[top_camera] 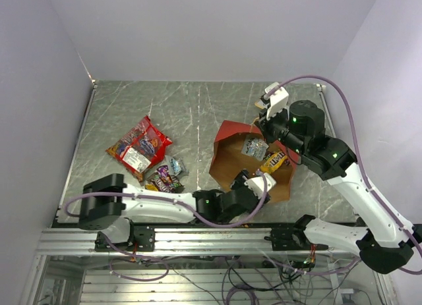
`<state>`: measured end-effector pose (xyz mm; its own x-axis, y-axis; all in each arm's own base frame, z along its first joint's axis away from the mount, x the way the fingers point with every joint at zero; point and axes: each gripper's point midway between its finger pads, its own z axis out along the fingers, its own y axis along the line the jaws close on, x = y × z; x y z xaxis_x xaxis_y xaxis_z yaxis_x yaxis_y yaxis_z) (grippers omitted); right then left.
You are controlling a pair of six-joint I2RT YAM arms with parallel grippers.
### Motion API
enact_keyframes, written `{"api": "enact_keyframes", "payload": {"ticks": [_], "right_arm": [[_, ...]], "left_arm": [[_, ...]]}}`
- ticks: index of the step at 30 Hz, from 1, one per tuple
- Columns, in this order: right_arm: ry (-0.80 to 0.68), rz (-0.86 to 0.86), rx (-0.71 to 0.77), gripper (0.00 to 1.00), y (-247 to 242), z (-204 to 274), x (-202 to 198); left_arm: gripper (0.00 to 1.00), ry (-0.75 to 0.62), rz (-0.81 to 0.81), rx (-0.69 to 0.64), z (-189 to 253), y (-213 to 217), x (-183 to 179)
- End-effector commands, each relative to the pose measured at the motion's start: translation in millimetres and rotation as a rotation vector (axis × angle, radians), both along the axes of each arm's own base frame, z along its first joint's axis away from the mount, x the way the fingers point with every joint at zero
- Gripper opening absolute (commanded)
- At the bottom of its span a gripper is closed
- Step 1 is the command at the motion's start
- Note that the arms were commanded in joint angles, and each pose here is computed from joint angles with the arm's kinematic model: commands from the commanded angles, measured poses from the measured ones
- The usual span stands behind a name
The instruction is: Take the snacks out of the paper bag
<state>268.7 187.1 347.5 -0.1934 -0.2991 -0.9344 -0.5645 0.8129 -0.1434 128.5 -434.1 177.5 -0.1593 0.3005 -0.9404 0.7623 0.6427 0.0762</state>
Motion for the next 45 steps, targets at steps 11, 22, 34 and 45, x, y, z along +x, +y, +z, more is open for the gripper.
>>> {"api": "enact_keyframes", "payload": {"ticks": [11, 22, 34, 45], "right_arm": [[0.014, -0.008, -0.025, 0.0, -3.8, 18.9, -1.2], [-0.024, -0.005, 0.036, 0.0, -3.1, 12.6, -4.5], [-0.009, 0.03, -0.03, 0.0, -10.1, 4.8, -15.1], [-0.018, 0.038, -0.076, 0.0, -18.4, 3.7, -20.8]], "left_arm": [[0.63, -0.027, 0.115, -0.154, -5.8, -48.5, 62.3], [0.47, 0.013, 0.117, -0.248, -59.4, -85.0, 74.9], [0.66, 0.04, 0.227, -0.281, -93.1, -97.6, 111.4], [0.75, 0.014, 0.279, -0.173, -137.2, -107.7, 140.6]]}}
